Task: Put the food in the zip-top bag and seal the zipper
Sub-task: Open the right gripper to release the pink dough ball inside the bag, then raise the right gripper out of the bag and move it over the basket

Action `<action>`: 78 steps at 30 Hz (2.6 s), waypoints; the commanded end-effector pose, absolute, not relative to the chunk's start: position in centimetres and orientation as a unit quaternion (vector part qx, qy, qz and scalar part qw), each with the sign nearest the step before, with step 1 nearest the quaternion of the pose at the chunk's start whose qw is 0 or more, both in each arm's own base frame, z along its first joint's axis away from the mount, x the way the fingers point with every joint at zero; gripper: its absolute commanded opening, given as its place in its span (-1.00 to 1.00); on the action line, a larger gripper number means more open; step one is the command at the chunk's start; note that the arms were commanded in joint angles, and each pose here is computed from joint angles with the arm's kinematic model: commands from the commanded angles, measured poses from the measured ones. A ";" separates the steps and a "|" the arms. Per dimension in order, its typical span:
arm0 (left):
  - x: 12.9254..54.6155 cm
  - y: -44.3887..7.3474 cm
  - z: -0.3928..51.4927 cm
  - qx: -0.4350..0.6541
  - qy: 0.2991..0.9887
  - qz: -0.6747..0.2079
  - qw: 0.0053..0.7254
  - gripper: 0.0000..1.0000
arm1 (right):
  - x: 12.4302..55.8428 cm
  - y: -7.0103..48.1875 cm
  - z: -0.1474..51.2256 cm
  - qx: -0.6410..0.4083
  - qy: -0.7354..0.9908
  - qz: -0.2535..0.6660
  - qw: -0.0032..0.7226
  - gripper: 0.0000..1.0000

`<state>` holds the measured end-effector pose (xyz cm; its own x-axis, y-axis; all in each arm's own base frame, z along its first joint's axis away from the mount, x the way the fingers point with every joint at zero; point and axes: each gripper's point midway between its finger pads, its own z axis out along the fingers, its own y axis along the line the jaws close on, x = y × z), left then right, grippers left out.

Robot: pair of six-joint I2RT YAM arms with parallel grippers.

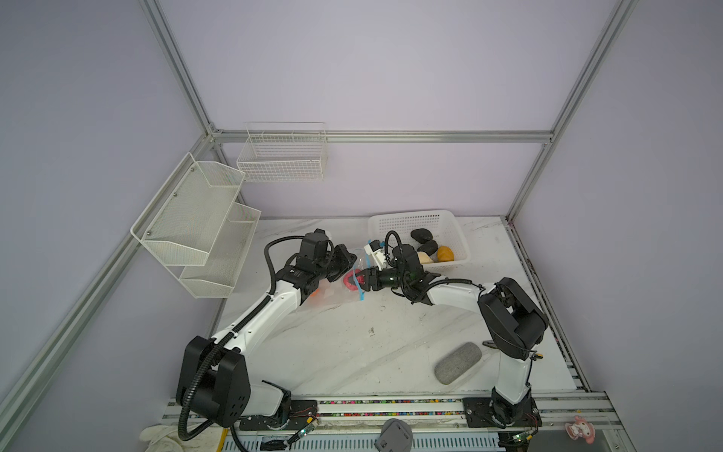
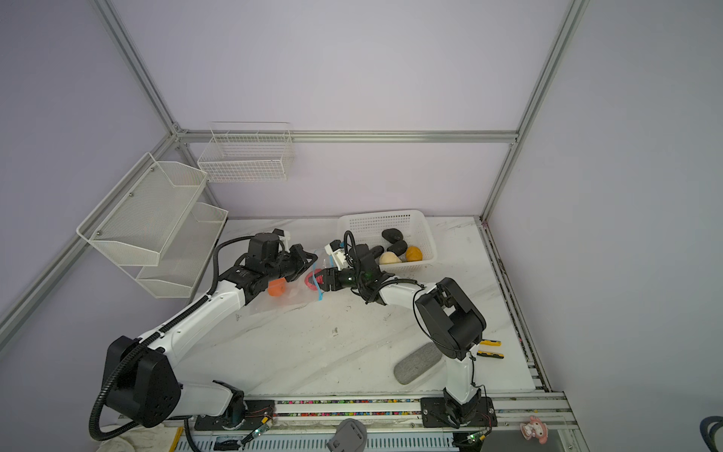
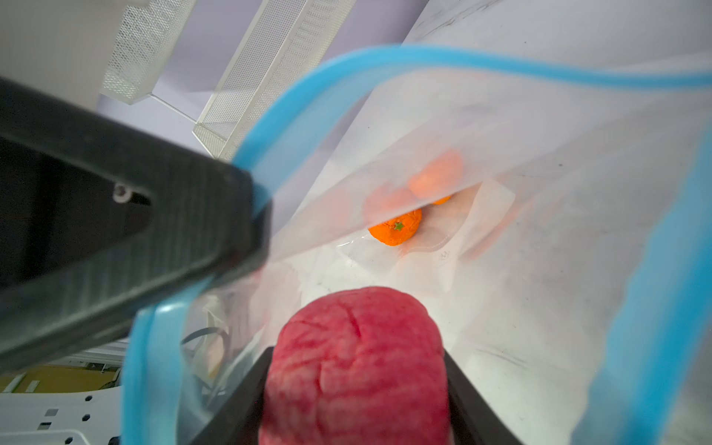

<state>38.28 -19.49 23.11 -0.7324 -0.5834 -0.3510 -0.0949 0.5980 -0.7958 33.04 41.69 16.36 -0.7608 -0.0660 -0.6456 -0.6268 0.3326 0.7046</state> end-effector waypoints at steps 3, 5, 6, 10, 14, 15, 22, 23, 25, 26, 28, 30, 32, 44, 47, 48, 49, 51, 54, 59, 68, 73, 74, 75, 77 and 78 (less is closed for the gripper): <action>38.2 -19.4 24.9 -0.193 0.825 -0.418 0.328 -1.00 | 32.8 42.3 16.3 -0.241 0.769 0.530 0.263 0.19; 38.2 -19.4 24.8 -0.192 0.825 -0.418 0.327 -1.00 | 32.8 42.3 16.4 -0.242 0.769 0.529 0.264 0.20; 38.3 -19.4 24.9 -0.192 0.825 -0.418 0.327 -1.00 | 32.9 42.4 16.4 -0.242 0.769 0.529 0.265 0.21; 38.2 -19.5 24.9 -0.192 0.826 -0.418 0.327 -1.00 | 33.1 42.4 16.4 -0.239 0.772 0.525 0.268 0.23; 38.2 -19.4 24.9 -0.192 0.825 -0.418 0.327 -1.00 | 33.2 42.4 16.4 -0.236 0.774 0.523 0.268 0.28; 38.3 -19.4 24.8 -0.193 0.825 -0.418 0.327 -1.00 | 33.2 42.3 16.3 -0.235 0.775 0.522 0.268 0.30; 38.3 -19.4 24.9 -0.193 0.825 -0.418 0.327 -1.00 | 33.3 42.3 16.3 -0.233 0.777 0.518 0.272 0.39; 38.3 -19.4 24.9 -0.193 0.825 -0.418 0.327 -1.00 | 33.2 42.4 16.4 -0.233 0.776 0.518 0.273 0.40; 38.2 -19.5 24.9 -0.192 0.825 -0.418 0.327 -1.00 | 33.2 42.4 16.4 -0.234 0.776 0.518 0.273 0.40; 38.3 -19.4 24.9 -0.193 0.825 -0.418 0.327 -1.00 | 33.2 42.4 16.4 -0.233 0.777 0.517 0.273 0.40; 38.3 -19.4 25.0 -0.192 0.825 -0.419 0.328 -1.00 | 33.2 42.4 16.3 -0.233 0.777 0.517 0.273 0.41; 38.2 -19.4 24.9 -0.192 0.825 -0.419 0.328 -1.00 | 33.2 42.4 16.3 -0.233 0.777 0.517 0.273 0.40; 38.2 -19.4 24.9 -0.193 0.825 -0.418 0.328 -1.00 | 33.2 42.4 16.2 -0.232 0.777 0.517 0.272 0.40; 38.0 -19.1 24.4 -0.194 0.828 -0.411 0.330 -1.00 | 33.4 41.0 17.1 -0.207 0.795 0.492 0.287 0.36; 38.0 -19.2 24.1 -0.194 0.829 -0.411 0.326 -1.00 | 33.8 40.2 17.4 -0.189 0.808 0.473 0.297 0.34; 37.9 -19.2 24.0 -0.194 0.830 -0.411 0.324 -1.00 | 34.0 39.9 17.5 -0.179 0.812 0.467 0.302 0.34; 37.9 -19.2 24.0 -0.194 0.829 -0.411 0.324 -1.00 | 34.3 39.7 17.7 -0.170 0.815 0.462 0.306 0.34; 37.8 -19.0 24.0 -0.196 0.829 -0.410 0.326 -1.00 | 34.9 39.3 17.9 -0.154 0.823 0.448 0.314 0.34; 37.6 -18.8 23.9 -0.198 0.829 -0.406 0.330 -1.00 | 35.5 38.8 17.9 -0.144 0.831 0.430 0.321 0.33; 37.5 -18.6 23.4 -0.201 0.831 -0.402 0.328 -1.00 | 35.8 38.1 18.2 -0.128 0.842 0.412 0.325 0.33; 37.8 -19.0 22.6 -0.200 0.834 -0.404 0.318 -1.00 | 35.7 36.7 20.6 -0.116 0.848 0.389 0.342 0.30; 38.0 -19.3 22.7 -0.197 0.834 -0.407 0.315 -1.00 | 37.0 35.0 21.3 -0.124 0.860 0.339 0.361 0.29; 38.0 -19.4 22.8 -0.195 0.834 -0.409 0.316 -1.00 | 37.6 34.3 21.3 -0.123 0.863 0.329 0.364 0.27; 38.0 -19.4 22.8 -0.194 0.834 -0.409 0.315 -1.00 | 38.2 33.6 21.3 -0.122 0.865 0.318 0.369 0.26; 38.0 -19.4 22.9 -0.192 0.835 -0.409 0.315 -1.00 | 39.6 32.2 21.2 -0.114 0.871 0.299 0.372 0.23; 38.0 -19.4 22.9 -0.192 0.835 -0.408 0.314 -1.00 | 40.4 31.5 21.2 -0.110 0.875 0.286 0.374 0.22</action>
<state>38.01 -19.27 22.88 -0.7248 -0.5878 -0.3596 -0.0887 0.5971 -0.7973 38.52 34.41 21.42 -0.7056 0.0468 -0.7070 -0.4508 0.7402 0.4989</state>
